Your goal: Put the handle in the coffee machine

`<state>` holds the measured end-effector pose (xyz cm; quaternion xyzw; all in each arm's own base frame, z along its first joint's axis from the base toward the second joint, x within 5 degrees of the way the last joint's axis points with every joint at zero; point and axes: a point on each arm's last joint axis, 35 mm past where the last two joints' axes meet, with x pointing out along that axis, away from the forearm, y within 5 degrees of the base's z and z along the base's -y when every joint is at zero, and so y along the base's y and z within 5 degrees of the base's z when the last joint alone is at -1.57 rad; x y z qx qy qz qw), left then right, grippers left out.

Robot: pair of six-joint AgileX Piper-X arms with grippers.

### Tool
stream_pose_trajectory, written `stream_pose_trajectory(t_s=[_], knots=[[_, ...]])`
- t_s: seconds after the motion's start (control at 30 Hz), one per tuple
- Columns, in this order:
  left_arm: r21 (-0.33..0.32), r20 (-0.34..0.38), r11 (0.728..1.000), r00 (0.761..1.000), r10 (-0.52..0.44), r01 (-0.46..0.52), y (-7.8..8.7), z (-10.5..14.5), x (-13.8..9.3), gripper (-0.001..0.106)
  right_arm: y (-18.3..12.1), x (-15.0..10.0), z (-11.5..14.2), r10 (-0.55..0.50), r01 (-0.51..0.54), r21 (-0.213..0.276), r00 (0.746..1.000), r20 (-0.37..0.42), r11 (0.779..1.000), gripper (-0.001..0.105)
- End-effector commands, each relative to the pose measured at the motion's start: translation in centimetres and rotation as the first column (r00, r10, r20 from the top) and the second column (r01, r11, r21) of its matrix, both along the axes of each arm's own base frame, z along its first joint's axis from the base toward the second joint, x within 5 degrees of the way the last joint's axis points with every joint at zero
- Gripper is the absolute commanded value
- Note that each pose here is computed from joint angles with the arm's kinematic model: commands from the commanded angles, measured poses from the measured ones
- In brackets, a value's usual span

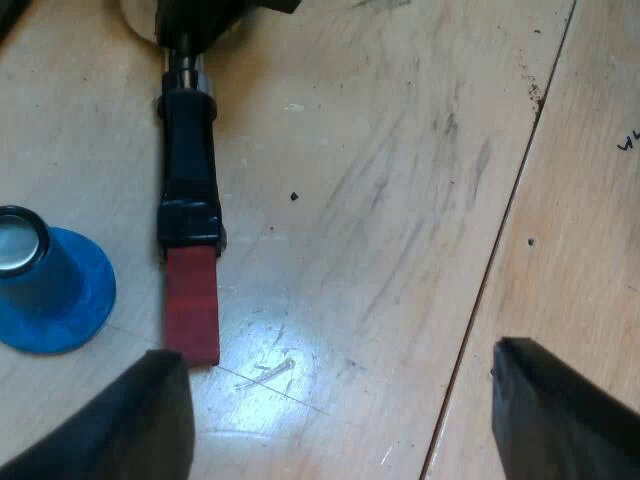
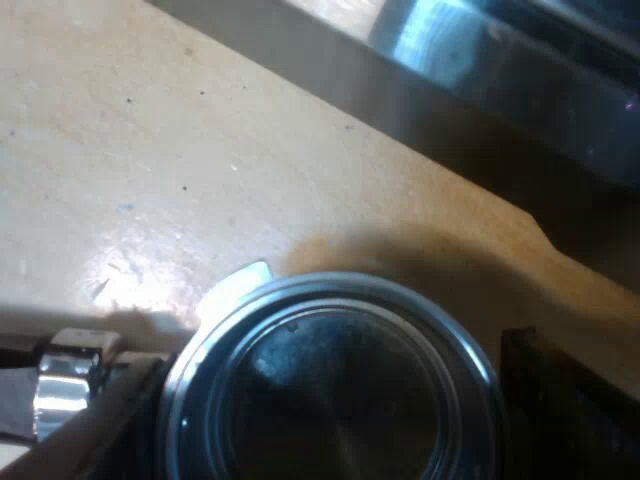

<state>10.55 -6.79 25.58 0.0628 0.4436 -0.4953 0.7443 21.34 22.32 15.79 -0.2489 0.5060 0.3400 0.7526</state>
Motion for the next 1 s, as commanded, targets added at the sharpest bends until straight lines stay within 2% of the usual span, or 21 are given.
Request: stream_pose_trajectory(t_s=[0.03, 0.3, 0.37, 0.5, 0.7, 0.8, 1.0], knots=[[-0.008, 0.01, 1.0, 1.0, -0.008, 0.009, 0.0, 0.2, -0.1, 0.065, -0.1, -0.2, 1.3, -0.002, 0.002, 0.028, 1.0, 0.016, 1.0, 0.0], [-0.004, 0.028, 1.0, 0.999, -0.028, 0.028, 0.0, 0.2, -0.1, 0.064, -1.4, -1.7, 4.1, -0.083, 0.083, 0.043, 0.996, -0.02, 0.996, 0.0], [-0.004, 0.029, 1.0, 0.999, -0.029, 0.029, 0.0, 0.2, -0.1, 0.064, -1.5, -2.2, 4.6, -0.071, 0.072, 0.042, 0.997, -0.021, 0.997, 0.0], [-0.003, 0.083, 0.998, 0.995, -0.064, 0.065, 0.1, 0.5, -0.3, 0.064, -1.0, -3.9, 5.7, -0.024, 0.025, 0.045, 0.999, -0.023, 0.999, 0.0], [-0.06, 0.166, 0.992, 0.981, -0.1, 0.111, 0.5, 1.6, -1.5, 0.064, -0.1, -5.5, 7.0, -0.062, 0.066, 0.105, 0.997, -0.038, 0.992, 0.0], [-0.089, 0.198, 0.988, 0.974, -0.106, 0.126, 0.7, 2.0, -2.2, 0.064, 0.4, -5.7, 7.7, -0.049, 0.052, 0.126, 0.998, -0.027, 0.991, 0.0], [-0.093, 0.212, 0.988, 0.972, -0.105, 0.127, 0.8, 2.2, -2.4, 0.064, 1.5, -5.5, 9.7, -0.064, 0.065, 0.188, 0.998, -0.009, 0.98, 0.0]])
